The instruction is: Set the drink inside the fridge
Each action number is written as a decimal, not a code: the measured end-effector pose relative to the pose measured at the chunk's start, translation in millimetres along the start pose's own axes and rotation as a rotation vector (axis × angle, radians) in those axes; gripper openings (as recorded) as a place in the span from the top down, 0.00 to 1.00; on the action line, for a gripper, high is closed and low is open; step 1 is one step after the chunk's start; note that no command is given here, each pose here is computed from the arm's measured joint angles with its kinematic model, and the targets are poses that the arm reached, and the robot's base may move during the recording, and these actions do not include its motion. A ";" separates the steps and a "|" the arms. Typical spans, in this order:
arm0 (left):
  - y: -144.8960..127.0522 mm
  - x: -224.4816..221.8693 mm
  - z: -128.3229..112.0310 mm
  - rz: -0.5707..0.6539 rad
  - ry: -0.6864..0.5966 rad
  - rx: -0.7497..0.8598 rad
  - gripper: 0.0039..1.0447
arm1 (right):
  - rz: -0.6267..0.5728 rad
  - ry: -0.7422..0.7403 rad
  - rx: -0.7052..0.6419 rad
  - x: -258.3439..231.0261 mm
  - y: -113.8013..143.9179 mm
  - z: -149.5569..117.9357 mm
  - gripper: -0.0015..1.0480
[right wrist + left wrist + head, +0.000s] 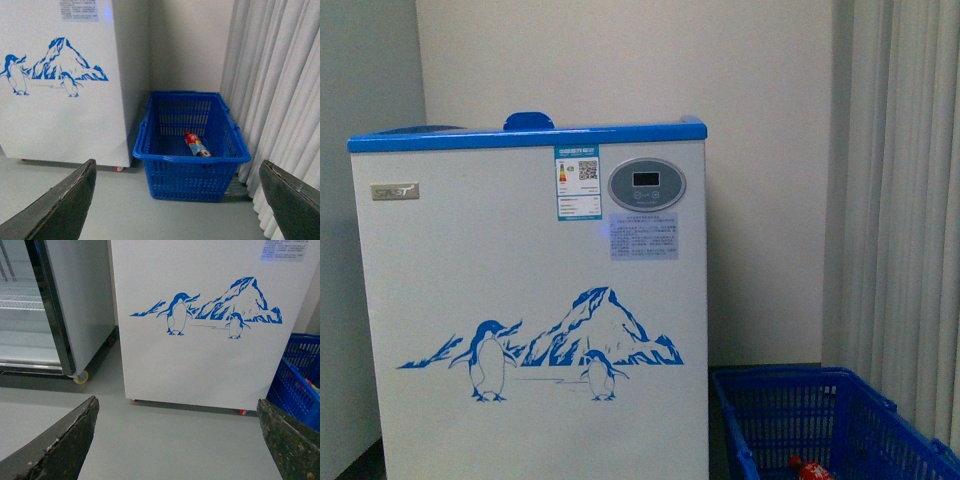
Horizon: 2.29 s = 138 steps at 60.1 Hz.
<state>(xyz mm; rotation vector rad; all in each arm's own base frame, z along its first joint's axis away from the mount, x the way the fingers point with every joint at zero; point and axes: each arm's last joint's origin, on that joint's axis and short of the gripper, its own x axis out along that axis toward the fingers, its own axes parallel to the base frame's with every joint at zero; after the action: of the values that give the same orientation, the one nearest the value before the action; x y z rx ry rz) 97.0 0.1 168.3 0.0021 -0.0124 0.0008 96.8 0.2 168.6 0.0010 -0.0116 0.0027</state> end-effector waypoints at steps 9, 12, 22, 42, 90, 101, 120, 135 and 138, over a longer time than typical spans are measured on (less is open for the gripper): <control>0.0 0.0 0.0 0.001 0.000 0.000 0.08 | 0.000 0.000 0.000 0.0 0.0 -0.1 0.07; 0.0 0.0 0.0 0.000 0.000 0.000 0.08 | 0.000 0.000 0.000 0.0 0.0 0.0 0.07; 0.0 0.0 0.0 0.000 0.000 0.000 0.08 | 0.000 0.000 0.000 0.0 0.0 0.0 0.07; 0.0 0.0 0.0 0.000 0.000 0.000 0.08 | 0.000 0.000 0.000 0.0 0.0 0.0 0.07; 0.0 0.0 0.0 0.000 0.000 0.000 0.08 | -0.001 0.000 0.000 0.0 0.0 0.0 0.07; 0.0 0.0 -0.1 0.000 0.001 0.000 0.08 | 0.000 0.001 0.000 0.0 0.0 -0.2 0.07; 0.0 0.0 -0.1 0.000 0.001 0.000 0.08 | -0.106 0.510 0.180 18.9 -13.6 -5.5 0.07; 0.0 0.0 -0.1 0.000 0.001 0.000 0.08 | -0.203 0.610 0.185 86.1 -55.7 -15.6 0.07; 0.0 0.0 -0.1 0.000 0.001 0.000 0.08 | -0.202 0.630 0.163 104.9 -62.5 -22.7 0.07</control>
<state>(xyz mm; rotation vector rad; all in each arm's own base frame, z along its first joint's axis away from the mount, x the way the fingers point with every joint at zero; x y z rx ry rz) 97.0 0.1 168.3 0.0021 -0.0116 0.0008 202.2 -62.0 147.1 0.1639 0.6182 -0.1981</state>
